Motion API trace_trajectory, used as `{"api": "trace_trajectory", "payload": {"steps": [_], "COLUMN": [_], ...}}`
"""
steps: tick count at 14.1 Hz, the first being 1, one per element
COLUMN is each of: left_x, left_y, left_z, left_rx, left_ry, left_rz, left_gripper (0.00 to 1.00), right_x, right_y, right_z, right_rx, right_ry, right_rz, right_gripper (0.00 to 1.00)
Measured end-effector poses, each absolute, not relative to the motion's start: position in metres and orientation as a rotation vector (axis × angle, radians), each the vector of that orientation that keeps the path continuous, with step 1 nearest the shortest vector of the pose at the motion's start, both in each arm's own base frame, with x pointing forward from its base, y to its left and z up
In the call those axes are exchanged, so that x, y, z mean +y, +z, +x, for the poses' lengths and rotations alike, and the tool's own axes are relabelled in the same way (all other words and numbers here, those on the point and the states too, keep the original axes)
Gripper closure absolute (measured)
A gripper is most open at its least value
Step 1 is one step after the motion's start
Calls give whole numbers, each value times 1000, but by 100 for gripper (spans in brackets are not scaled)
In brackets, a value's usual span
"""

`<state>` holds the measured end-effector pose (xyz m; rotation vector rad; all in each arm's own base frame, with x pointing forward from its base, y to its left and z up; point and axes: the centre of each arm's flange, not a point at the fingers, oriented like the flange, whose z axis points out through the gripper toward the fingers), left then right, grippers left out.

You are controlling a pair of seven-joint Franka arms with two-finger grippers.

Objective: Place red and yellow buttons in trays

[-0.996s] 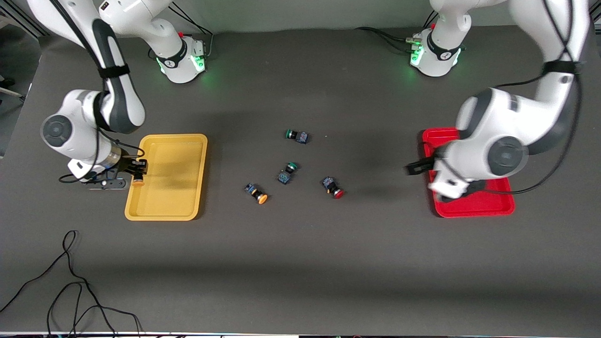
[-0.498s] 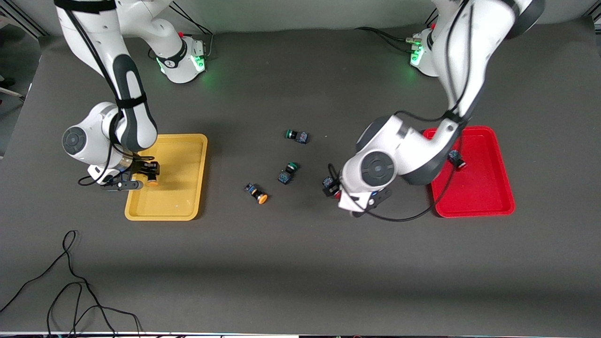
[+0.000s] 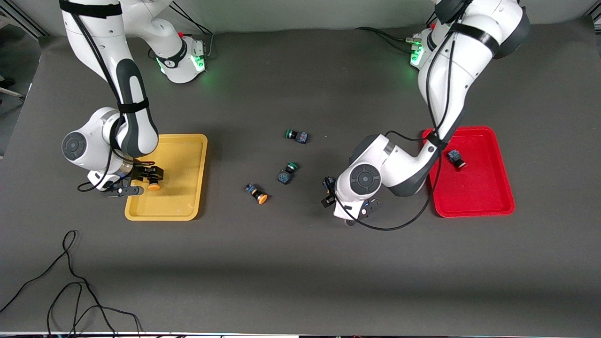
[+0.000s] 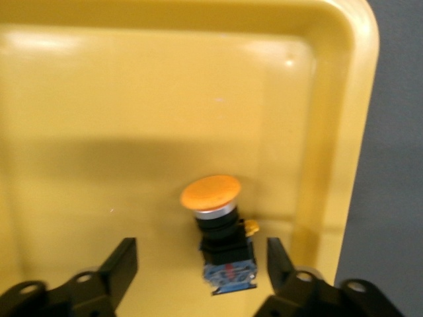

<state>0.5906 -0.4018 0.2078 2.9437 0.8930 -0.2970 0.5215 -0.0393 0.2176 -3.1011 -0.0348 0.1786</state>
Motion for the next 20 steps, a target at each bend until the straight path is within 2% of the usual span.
{"api": "trace_trajectory", "payload": {"steps": [1, 4, 5, 8, 9, 12, 15, 18, 20], "left_x": [-406, -414, -414, -415, -415, -409, -371, -292, -227], "left_y": [203, 192, 190, 189, 190, 210, 281, 365, 390], "left_z": [587, 577, 576, 574, 574, 580, 591, 598, 598], "left_rx": [898, 900, 900, 895, 895, 907, 856, 690, 552], "left_ry": [-300, -312, -316, -315, -311, -330, -417, -497, -533], "left_rz": [2942, 2948, 2951, 2955, 2954, 2991, 3134, 3245, 3272], "left_gripper": [13, 19, 25, 59, 63, 63, 63, 63, 63], "right_x": [-41, -41, -34, -10, -1, 56, 140, 201, 241], "right_y": [230, 303, 334, 400, 409, 413, 412, 394, 373], "right_z": [529, 567, 579, 605, 609, 610, 605, 601, 595], "right_rx": [-41, -34, -32, -15, 2, 38, -11, -80, -160], "right_ry": [204, 313, 329, 274, 254, 240, 214, 213, 196], "right_rz": [-3086, -3090, -3087, -3090, -3096, -3109, -3078, -3016, -3004], "right_gripper": [1, 0, 0, 0, 0, 0, 0, 0, 0]}}
